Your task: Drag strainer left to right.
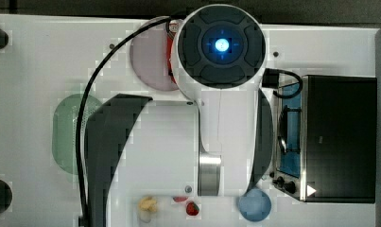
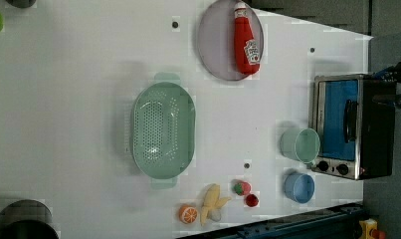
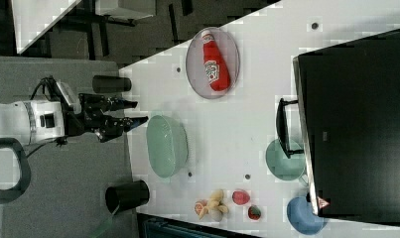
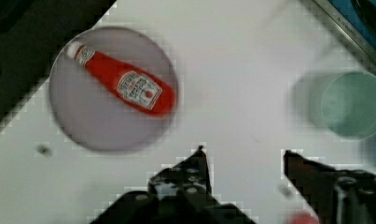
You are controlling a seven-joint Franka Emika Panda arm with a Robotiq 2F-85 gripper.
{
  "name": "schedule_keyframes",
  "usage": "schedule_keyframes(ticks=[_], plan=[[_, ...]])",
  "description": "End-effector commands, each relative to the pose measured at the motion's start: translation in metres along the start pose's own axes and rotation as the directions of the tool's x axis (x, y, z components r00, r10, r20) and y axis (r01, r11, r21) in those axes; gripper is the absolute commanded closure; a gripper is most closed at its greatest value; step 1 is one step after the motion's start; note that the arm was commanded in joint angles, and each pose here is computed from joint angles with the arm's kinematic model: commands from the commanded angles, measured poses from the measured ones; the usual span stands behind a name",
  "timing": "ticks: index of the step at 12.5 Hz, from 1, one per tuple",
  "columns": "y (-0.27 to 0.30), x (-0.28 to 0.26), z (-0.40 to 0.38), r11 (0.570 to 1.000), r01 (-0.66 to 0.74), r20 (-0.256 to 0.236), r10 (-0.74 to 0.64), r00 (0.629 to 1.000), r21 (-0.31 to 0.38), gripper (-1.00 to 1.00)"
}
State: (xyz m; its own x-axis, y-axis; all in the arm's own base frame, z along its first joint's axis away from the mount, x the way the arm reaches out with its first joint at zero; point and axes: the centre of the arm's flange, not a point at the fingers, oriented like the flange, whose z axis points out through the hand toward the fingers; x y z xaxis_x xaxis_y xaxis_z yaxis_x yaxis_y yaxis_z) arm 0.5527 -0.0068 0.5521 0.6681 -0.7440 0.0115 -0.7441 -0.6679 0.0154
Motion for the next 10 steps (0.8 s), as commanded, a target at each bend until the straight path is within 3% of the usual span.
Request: schedule_keyframes(ticks=[1,3,6,10], plan=[[0.161,-0.106,-0.103,0.998,-0.056,0.018,0.055,0.998,0.023,-0.6],[0.159,-0.107,-0.102,0.998,-0.052,0.018,0.052,0.998,0.021,-0.99],[0.129,-0.126,-0.094,1.0,0.009,0.016,-0.009,1.0,0.015,-1.0],[0.043,-0.179,-0.051,0.993,0.118,-0.039,-0.119,0.992,-0.027,-1.0]])
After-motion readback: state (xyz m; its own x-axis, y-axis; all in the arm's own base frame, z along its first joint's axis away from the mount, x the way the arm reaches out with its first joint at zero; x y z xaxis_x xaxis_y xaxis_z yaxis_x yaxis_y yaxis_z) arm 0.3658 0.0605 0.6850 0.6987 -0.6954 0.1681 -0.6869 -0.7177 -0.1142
